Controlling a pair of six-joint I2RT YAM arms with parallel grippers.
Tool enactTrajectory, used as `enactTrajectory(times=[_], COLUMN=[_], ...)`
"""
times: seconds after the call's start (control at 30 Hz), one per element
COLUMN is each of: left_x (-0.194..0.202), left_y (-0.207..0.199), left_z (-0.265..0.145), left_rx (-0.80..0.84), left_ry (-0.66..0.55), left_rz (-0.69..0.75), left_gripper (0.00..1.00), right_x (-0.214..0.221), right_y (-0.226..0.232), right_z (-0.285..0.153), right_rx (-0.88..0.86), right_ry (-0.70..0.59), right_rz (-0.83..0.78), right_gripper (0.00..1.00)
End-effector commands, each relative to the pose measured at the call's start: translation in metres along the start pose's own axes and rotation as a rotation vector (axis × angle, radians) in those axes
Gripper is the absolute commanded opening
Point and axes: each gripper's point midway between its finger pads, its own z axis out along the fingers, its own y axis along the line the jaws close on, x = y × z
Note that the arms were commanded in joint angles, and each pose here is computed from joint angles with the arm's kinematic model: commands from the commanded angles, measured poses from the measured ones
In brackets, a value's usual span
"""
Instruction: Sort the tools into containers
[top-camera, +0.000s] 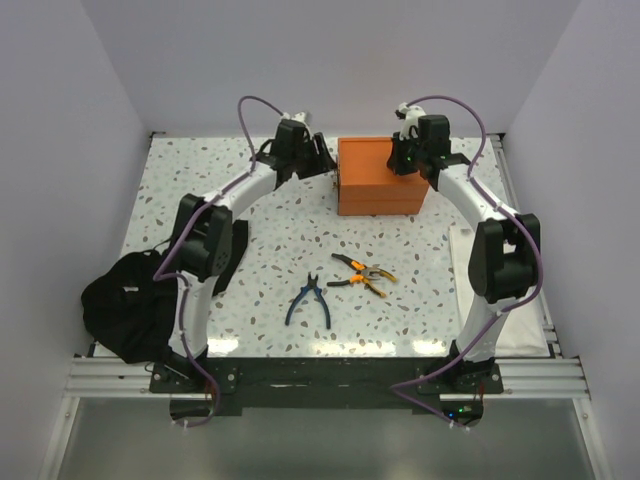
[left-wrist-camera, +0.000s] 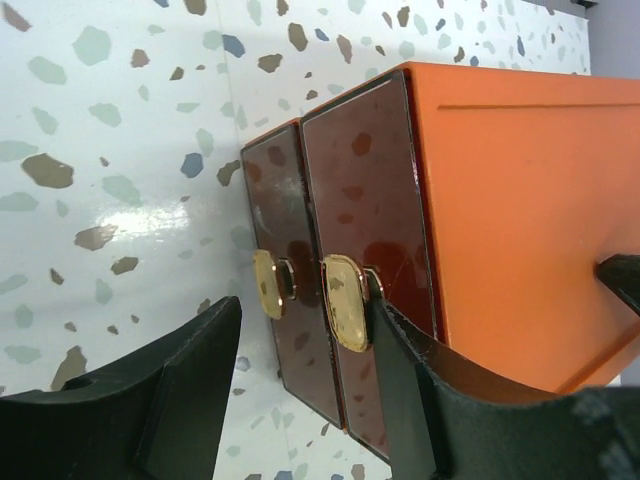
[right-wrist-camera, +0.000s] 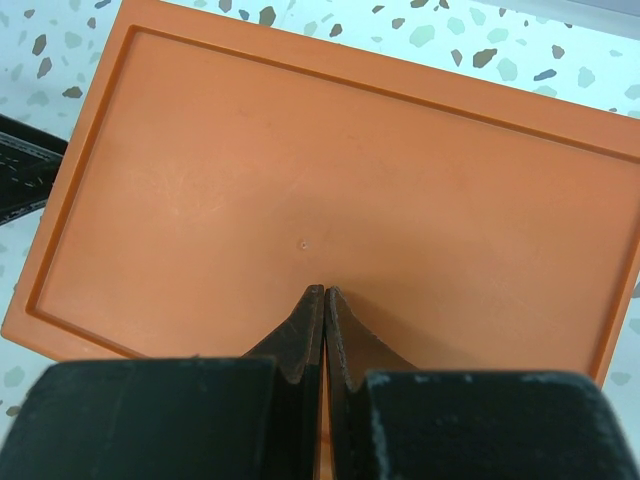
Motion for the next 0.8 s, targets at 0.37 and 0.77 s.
enactTrajectory(times=[0.37, 0.77], left_x=[-0.041, -0.101], left_y=[0.135, 0.075], left_z=[-0.090, -0.135], left_rx=[-0.344, -0.165], left_ry=[-0.042, -0.229], left_rz=[-0.053, -0.003], left_gripper=[0.58, 0.59], right_x=[0.055, 0.056], right_y=[-0.012, -0.012], right_z=[0.006, 0.003], right_rx=[0.048, 0.054], right_ry=[0.157, 0.151], right_rz=[0.015, 0.013], right_gripper=[0.00, 0.00])
